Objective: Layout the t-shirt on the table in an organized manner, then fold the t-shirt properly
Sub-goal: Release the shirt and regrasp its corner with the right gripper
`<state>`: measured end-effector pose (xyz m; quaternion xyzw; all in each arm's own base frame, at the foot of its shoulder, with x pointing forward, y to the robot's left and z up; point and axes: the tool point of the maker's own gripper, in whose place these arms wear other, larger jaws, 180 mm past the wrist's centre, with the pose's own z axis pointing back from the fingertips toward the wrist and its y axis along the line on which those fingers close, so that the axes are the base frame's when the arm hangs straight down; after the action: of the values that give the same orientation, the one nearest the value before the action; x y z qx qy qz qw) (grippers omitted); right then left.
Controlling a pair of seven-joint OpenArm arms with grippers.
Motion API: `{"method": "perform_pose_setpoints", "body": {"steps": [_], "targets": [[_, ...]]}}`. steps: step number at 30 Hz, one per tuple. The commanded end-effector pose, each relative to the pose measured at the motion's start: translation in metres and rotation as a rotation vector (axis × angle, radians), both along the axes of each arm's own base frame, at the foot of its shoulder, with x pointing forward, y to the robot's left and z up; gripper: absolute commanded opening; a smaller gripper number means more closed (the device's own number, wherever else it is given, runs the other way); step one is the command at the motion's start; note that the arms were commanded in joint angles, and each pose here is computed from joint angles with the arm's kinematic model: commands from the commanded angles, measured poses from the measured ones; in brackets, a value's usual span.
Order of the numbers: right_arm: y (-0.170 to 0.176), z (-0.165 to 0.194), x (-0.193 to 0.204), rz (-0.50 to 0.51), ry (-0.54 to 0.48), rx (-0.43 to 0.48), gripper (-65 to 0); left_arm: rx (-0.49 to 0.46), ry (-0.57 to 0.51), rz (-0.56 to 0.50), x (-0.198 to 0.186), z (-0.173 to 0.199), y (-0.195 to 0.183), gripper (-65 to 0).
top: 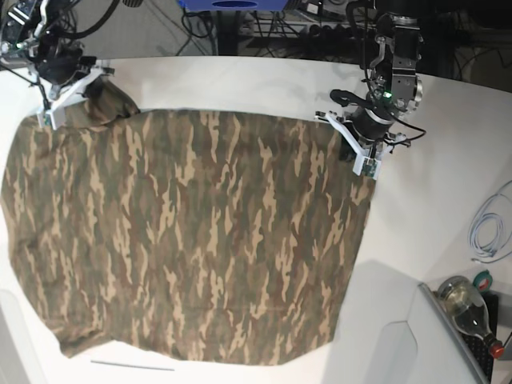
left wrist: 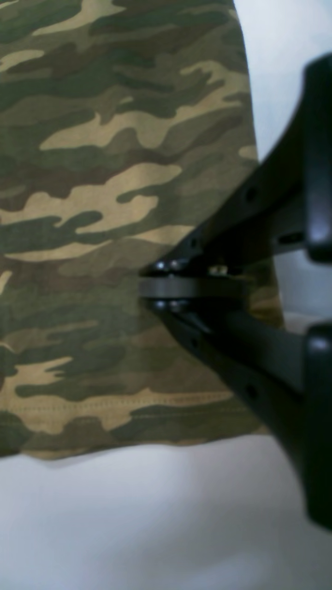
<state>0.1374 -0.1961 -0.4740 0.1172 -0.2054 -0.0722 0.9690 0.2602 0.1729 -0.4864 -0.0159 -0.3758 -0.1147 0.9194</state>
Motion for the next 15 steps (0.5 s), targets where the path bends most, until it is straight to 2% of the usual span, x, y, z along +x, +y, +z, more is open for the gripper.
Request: {"method": "perform_pose_setpoints", "body": {"steps": [1,4,11,15], "targets": [[-0.006,0.011,0.01,0.0,-0.044,-0.015,-63.8,0.008,-0.022,0.004,0.006,0.006,0.005,-65.0],[-0.01,0.017,0.006,0.012,-0.026,-0.039,-65.0,0.008,-0.022,0.004,0.006,0.006,0.005,-65.0],[-0.057,0.042,-0.017,-0.022,0.061,-0.163,-65.0,0.008,-0.027,0.004,0.007,0.008,0.005,-65.0],[-0.073,0.045,-0.029,-0.051,0.102,-0.191,-65.0,0.008,-0.031,0.003,0.008,0.009,0.004,-65.0]]}}
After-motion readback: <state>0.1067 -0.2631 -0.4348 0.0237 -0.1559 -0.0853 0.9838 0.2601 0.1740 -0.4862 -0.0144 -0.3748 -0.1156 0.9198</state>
